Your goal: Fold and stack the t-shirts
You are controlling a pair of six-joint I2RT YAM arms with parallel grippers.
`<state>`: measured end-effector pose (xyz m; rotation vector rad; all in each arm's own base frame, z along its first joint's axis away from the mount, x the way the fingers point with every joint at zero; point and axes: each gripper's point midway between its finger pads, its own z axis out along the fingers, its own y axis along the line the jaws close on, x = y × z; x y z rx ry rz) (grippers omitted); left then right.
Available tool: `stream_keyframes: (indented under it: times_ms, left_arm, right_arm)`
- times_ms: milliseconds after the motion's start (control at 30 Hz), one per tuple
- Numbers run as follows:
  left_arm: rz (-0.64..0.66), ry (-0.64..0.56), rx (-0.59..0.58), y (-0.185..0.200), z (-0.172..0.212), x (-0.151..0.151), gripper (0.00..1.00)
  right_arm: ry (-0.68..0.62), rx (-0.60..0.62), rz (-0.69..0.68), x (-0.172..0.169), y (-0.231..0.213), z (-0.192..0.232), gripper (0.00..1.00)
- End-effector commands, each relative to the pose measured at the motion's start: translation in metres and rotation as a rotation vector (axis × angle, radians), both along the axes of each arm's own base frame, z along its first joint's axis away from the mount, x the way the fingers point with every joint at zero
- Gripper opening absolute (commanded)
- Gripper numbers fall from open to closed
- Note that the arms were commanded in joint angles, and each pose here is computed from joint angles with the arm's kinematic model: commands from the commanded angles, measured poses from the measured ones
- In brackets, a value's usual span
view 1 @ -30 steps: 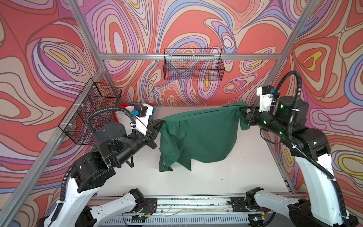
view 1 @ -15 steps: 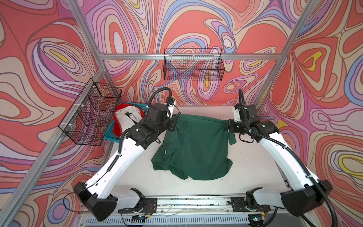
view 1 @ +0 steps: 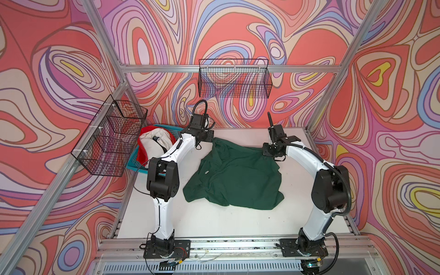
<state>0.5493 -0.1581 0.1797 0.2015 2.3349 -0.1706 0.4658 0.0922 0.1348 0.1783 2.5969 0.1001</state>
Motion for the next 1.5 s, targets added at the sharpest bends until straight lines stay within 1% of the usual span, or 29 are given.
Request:
stream_keyframes:
  times_ms: [0, 33, 100, 133, 200, 267, 333, 400, 500, 600, 667, 733, 767, 800, 833, 900, 967, 1000, 1100, 1133, 1167, 1200, 1267, 1467]
  left_arm:
    - [0.086, -0.093, 0.086, 0.006, 0.055, -0.025, 1.00]
    - [0.106, -0.089, 0.117, 0.009, 0.055, -0.035, 1.00]
    - [0.133, -0.038, 0.164, 0.014, 0.046, -0.063, 1.00]
    - [0.136, -0.009, 0.165, 0.015, 0.040, -0.076, 1.00]
    - [0.130, 0.089, 0.155, 0.015, 0.018, -0.114, 1.00]
    - [0.136, 0.153, 0.175, 0.021, -0.003, -0.152, 1.00]
    - [0.153, 0.199, 0.167, 0.028, -0.018, -0.188, 1.00]
    - [0.186, 0.225, 0.120, 0.037, -0.026, -0.220, 1.00]
    - [0.188, 0.254, 0.061, 0.042, -0.032, -0.258, 1.00]
    - [0.207, 0.290, 0.034, 0.051, -0.046, -0.286, 1.00]
    - [0.197, 0.319, 0.013, 0.051, -0.061, -0.298, 0.99]
    - [0.191, 0.372, 0.009, 0.051, -0.077, -0.309, 0.98]
    - [0.189, 0.400, 0.007, 0.050, -0.086, -0.314, 0.95]
    - [0.187, 0.424, -0.002, 0.049, -0.094, -0.318, 0.90]
    - [0.183, 0.440, -0.015, 0.046, -0.101, -0.321, 0.88]
    - [0.168, 0.476, -0.038, 0.041, -0.114, -0.327, 0.77]
    - [0.168, 0.485, -0.042, 0.040, -0.120, -0.329, 0.76]
    - [0.165, 0.480, -0.040, 0.039, -0.123, -0.328, 0.72]
    - [0.162, 0.482, -0.047, 0.034, -0.127, -0.324, 0.71]
    - [0.170, 0.481, -0.042, 0.034, -0.129, -0.322, 0.72]
    - [0.175, 0.478, -0.038, 0.033, -0.131, -0.318, 0.72]
    - [0.178, 0.477, -0.034, 0.032, -0.133, -0.315, 0.71]
    - [0.179, 0.488, -0.018, 0.030, -0.140, -0.310, 0.69]
    - [0.183, 0.545, 0.046, 0.028, -0.161, -0.302, 0.68]
  right_arm:
    - [-0.049, -0.096, -0.092, 0.024, -0.032, 0.016, 0.45]
    - [-0.044, -0.102, -0.102, 0.028, -0.038, 0.016, 0.51]
    - [-0.017, -0.100, -0.105, 0.034, -0.043, 0.014, 0.66]
    - [-0.015, -0.104, -0.105, 0.034, -0.044, 0.017, 0.71]
    - [-0.028, -0.051, -0.078, 0.025, -0.036, 0.023, 0.78]
    - [-0.058, 0.002, -0.065, 0.007, -0.030, 0.033, 0.88]
    - [-0.063, 0.060, -0.046, -0.019, -0.024, 0.036, 0.89]
    - [-0.039, 0.091, -0.052, -0.047, -0.024, 0.029, 0.89]
    - [-0.011, 0.116, -0.071, -0.081, -0.027, 0.014, 0.89]
    - [0.003, 0.117, -0.092, -0.101, -0.032, 0.007, 0.89]
    - [0.027, 0.122, -0.092, -0.108, -0.032, 0.000, 0.89]
    - [0.042, 0.146, -0.079, -0.111, -0.027, -0.005, 0.89]
    - [0.040, 0.156, -0.077, -0.110, -0.025, -0.006, 0.89]
    - [0.035, 0.162, -0.076, -0.106, -0.024, -0.007, 0.89]
    - [0.030, 0.163, -0.069, -0.101, -0.022, -0.007, 0.89]
    - [0.028, 0.138, -0.058, -0.085, -0.022, -0.008, 0.88]
    - [0.056, 0.126, -0.044, -0.070, -0.020, -0.017, 0.88]
    - [0.067, 0.128, -0.038, -0.062, -0.017, -0.022, 0.87]
    - [0.062, 0.133, -0.049, -0.042, -0.014, -0.034, 0.86]
    - [0.042, 0.123, -0.062, -0.037, -0.016, -0.031, 0.86]
    - [0.062, 0.112, -0.073, -0.032, -0.017, -0.045, 0.86]
    - [0.066, 0.113, -0.074, -0.027, -0.017, -0.048, 0.86]
    - [0.089, 0.116, -0.070, -0.022, -0.014, -0.056, 0.85]
    - [0.105, 0.114, -0.086, -0.015, -0.014, -0.074, 0.84]
